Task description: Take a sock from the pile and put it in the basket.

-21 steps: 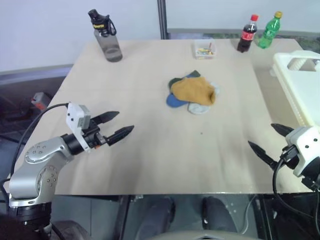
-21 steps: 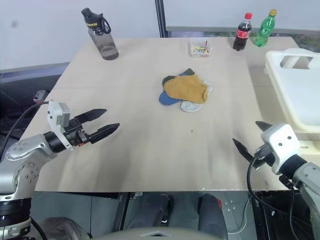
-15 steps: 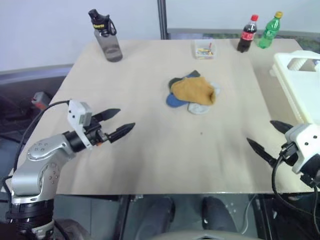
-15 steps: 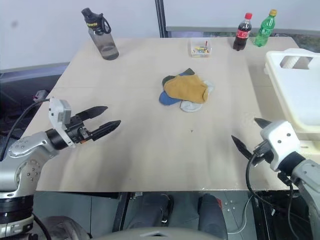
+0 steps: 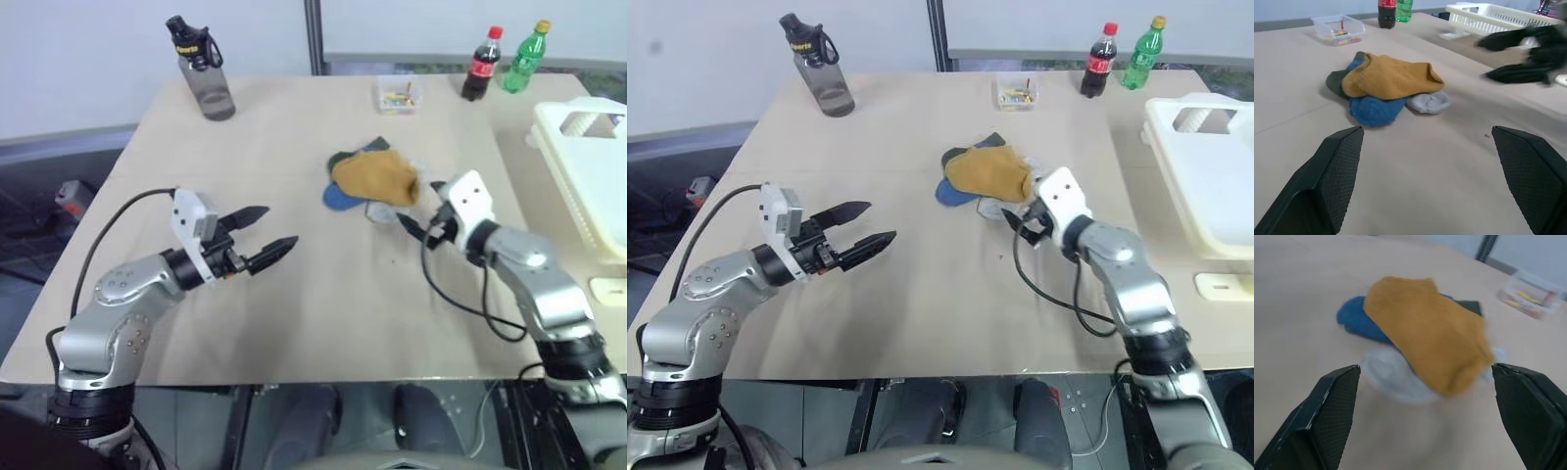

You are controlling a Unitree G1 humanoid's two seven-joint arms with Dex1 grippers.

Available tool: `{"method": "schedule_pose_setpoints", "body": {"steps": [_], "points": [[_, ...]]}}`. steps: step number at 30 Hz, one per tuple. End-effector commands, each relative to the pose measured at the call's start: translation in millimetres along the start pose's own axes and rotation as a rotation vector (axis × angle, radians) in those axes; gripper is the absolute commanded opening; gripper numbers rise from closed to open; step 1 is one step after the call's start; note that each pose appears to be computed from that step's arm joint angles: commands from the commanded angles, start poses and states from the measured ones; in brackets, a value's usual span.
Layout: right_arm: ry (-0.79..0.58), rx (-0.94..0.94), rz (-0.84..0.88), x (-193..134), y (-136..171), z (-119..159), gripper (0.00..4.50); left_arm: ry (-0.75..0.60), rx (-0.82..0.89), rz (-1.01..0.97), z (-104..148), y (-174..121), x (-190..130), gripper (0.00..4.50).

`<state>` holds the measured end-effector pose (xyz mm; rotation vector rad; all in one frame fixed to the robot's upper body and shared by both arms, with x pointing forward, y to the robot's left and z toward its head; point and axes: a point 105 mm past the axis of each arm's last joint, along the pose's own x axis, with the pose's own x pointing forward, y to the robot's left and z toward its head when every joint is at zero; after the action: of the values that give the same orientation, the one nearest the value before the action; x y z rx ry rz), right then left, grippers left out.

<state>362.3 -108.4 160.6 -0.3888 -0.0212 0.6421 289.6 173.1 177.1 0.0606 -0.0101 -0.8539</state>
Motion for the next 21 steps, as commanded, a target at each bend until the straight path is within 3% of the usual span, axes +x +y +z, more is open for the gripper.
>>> {"method": "schedule_pose_setpoints", "body": {"steps": [1,4,7,9,21], "points": [[-0.064,-0.043,-0.026,28.7,-7.8,13.6,4.50,-0.033,0.051,0.011,9.7,-5.4,-1.1,4.48],[-0.078,-0.060,0.000,44.9,-4.6,15.3,4.50,-0.035,0.049,0.025,8.7,-7.6,-3.7,4.48],[-0.090,-0.070,0.022,56.5,-0.2,17.1,3.67,-0.034,0.052,0.047,8.6,-6.7,-7.8,4.50],[-0.089,-0.078,0.035,62.3,2.8,16.4,2.89,-0.035,0.051,0.055,8.8,-7.6,-9.7,4.50],[-0.060,-0.080,0.049,87.6,7.0,3.9,2.89,-0.035,0.050,0.094,8.1,-8.7,-18.1,4.50]]}}
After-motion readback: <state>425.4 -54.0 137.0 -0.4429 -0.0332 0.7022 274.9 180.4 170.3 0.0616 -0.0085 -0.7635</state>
